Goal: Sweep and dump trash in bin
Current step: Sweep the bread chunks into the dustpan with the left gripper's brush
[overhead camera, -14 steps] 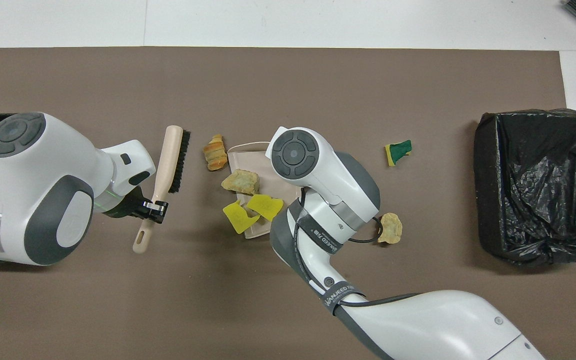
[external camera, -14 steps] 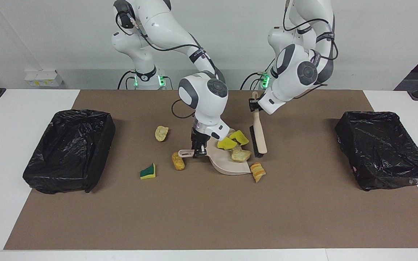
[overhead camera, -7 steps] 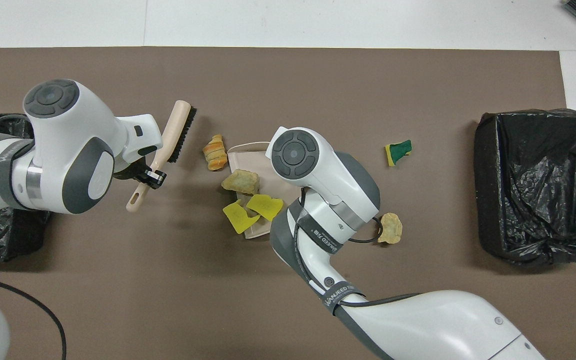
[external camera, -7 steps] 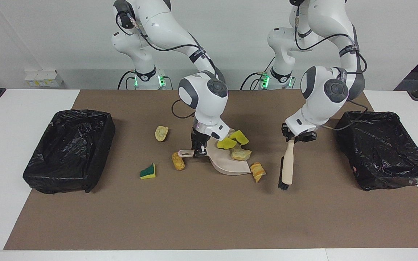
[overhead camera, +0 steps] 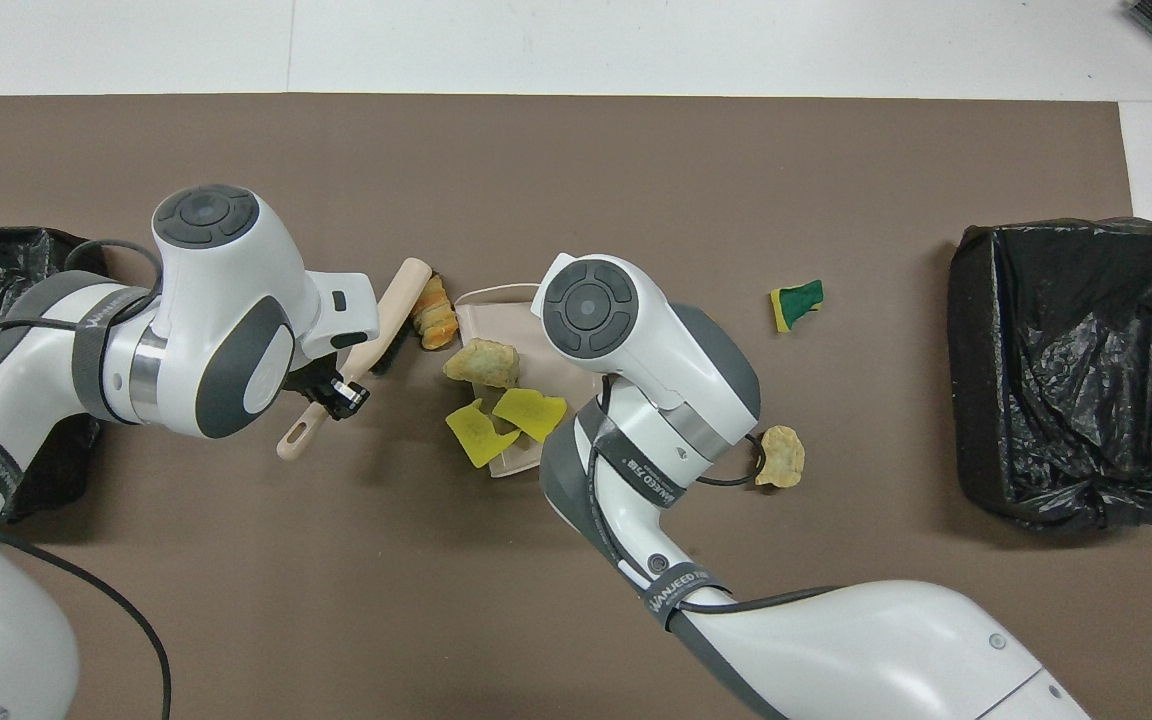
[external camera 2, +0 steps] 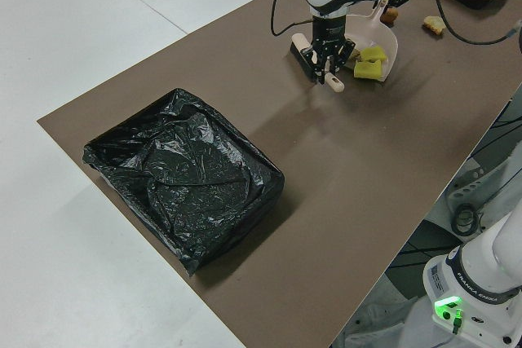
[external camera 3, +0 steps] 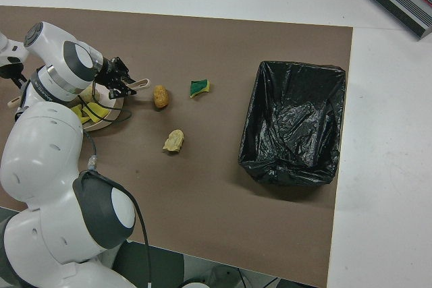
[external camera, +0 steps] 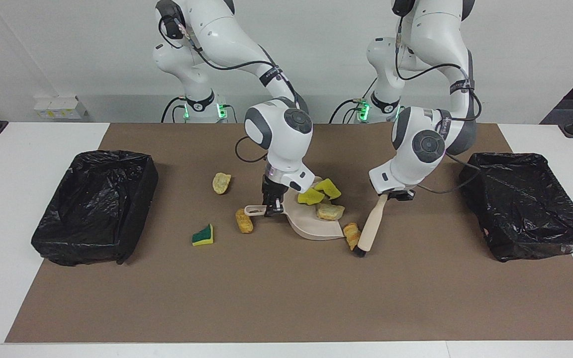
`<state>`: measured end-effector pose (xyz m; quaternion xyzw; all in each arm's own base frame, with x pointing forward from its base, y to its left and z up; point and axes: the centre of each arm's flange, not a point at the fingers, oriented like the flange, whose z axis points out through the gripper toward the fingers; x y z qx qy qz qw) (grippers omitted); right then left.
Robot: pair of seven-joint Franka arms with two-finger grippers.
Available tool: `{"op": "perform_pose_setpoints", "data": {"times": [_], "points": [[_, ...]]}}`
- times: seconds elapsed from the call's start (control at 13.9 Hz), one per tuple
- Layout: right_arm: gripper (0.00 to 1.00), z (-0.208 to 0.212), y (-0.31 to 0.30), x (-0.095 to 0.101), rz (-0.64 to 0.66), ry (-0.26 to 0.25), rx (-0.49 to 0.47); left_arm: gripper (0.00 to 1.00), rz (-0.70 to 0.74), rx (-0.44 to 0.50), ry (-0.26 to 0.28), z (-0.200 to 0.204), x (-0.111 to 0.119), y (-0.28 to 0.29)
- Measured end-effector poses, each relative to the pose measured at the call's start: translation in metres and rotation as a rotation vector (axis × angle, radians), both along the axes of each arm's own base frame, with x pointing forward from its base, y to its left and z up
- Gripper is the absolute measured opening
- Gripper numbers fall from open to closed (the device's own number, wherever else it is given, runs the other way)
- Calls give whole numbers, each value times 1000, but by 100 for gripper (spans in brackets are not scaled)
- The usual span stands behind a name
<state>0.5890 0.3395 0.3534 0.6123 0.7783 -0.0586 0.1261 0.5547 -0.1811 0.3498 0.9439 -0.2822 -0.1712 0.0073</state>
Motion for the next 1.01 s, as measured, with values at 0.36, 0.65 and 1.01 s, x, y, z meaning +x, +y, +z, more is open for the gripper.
{"op": "perform_pose_setpoints", "data": {"times": [0.36, 0.65, 1.01], "points": [[32, 0, 0, 0, 0, 0, 0, 26, 230, 63, 109, 3, -32, -18], [32, 0, 0, 0, 0, 0, 0, 26, 320, 36, 173, -2, -61, -42], [32, 0, 0, 0, 0, 0, 0, 26, 304, -23, 173, 4, -82, -90]]}}
